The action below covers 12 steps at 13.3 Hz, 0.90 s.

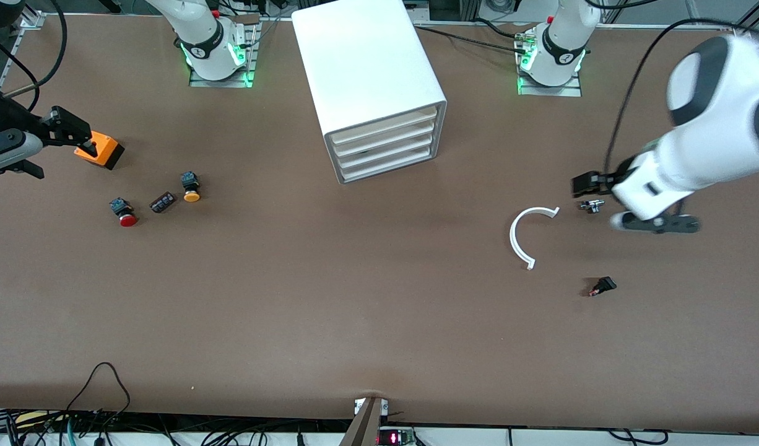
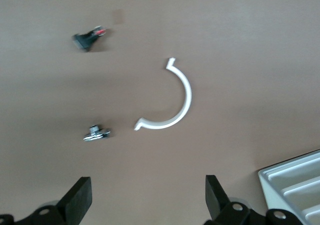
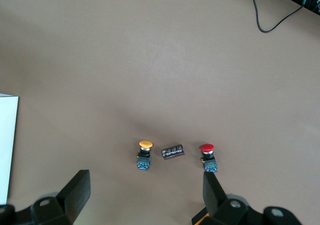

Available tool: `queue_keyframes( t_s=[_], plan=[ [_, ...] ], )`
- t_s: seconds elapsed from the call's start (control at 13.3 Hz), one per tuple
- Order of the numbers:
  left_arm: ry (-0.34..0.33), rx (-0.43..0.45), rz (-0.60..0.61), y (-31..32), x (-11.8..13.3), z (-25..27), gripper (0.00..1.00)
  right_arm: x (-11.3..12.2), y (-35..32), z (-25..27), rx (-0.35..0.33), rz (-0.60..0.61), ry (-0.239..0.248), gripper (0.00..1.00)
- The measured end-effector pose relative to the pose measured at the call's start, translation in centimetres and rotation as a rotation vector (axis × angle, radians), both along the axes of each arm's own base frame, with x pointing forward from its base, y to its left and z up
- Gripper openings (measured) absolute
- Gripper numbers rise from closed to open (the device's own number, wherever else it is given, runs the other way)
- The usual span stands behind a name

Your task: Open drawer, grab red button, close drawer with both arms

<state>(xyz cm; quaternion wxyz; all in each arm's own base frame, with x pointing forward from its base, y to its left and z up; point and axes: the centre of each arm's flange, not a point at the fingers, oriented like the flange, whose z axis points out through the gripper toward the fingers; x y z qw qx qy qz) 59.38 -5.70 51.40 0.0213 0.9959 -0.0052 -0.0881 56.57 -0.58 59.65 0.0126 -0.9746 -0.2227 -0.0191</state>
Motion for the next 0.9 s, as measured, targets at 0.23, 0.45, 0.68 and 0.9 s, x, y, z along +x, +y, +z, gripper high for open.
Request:
queue_keyframes(
  t_s=[0.23,0.45,0.68,0.9],
  plan=[
    [-0.008,0.006,0.008,3.6,-1.7,3.2,1.00,0.2,-0.4,-0.2,0.000,-0.007,0.004,1.00],
    [-0.021,0.021,-0.012,6.1,-3.7,6.1,1.00,0.3,-0.3,-0.6,-0.010,-0.003,0.010,1.00],
    [-0.020,0.024,0.007,8.5,-5.4,7.7,1.00,0.4,-0.3,-0.7,-0.014,-0.002,0.012,1.00],
    [-0.052,0.023,0.011,8.8,-6.6,9.5,1.00,0.4,-0.3,-0.7,-0.014,-0.002,0.012,1.00]
  ],
)
